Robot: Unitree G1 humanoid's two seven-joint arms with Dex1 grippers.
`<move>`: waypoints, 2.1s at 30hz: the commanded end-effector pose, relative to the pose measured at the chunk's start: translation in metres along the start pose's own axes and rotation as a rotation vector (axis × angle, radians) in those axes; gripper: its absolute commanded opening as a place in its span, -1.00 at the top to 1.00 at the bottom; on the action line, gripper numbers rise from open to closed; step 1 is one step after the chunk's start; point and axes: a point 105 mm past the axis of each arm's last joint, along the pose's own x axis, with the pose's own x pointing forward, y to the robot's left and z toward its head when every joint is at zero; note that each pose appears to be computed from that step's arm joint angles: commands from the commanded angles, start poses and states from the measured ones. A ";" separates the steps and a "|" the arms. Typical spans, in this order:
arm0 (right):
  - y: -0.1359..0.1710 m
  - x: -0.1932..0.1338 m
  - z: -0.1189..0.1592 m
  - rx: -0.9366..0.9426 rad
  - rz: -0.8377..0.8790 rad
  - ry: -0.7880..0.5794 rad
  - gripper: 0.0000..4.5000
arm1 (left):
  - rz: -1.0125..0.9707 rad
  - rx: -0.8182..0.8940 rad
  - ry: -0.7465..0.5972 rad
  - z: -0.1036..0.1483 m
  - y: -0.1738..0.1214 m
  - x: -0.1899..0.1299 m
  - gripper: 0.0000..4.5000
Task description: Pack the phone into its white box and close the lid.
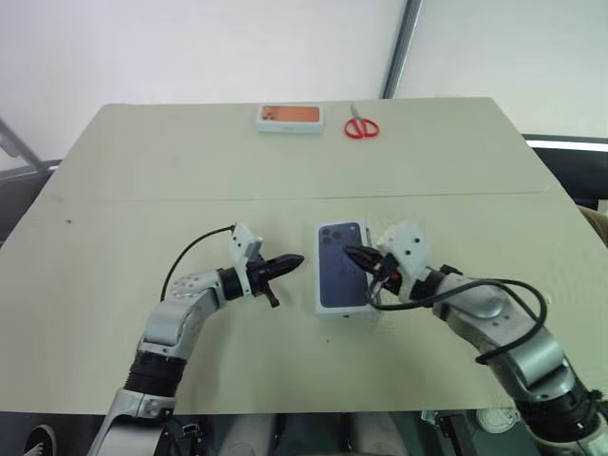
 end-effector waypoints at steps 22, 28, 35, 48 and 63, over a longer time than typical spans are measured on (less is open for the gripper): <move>-0.007 -0.001 0.004 0.045 -0.048 -0.023 0.97 | -0.053 0.006 -0.005 0.000 -0.012 0.038 1.00; -0.027 -0.015 0.027 0.025 -0.090 -0.070 0.97 | -0.008 -0.005 0.024 0.005 -0.003 0.012 1.00; -0.039 -0.033 -0.004 -0.061 -0.118 0.073 0.97 | 0.034 -0.038 0.102 -0.014 -0.001 -0.006 1.00; -0.014 -0.023 -0.019 -0.173 -0.031 0.151 0.97 | -0.044 -0.067 0.132 -0.031 -0.024 0.027 1.00; -0.019 -0.028 -0.025 -0.188 -0.038 0.186 0.97 | -0.096 -0.077 0.060 0.004 -0.034 0.036 1.00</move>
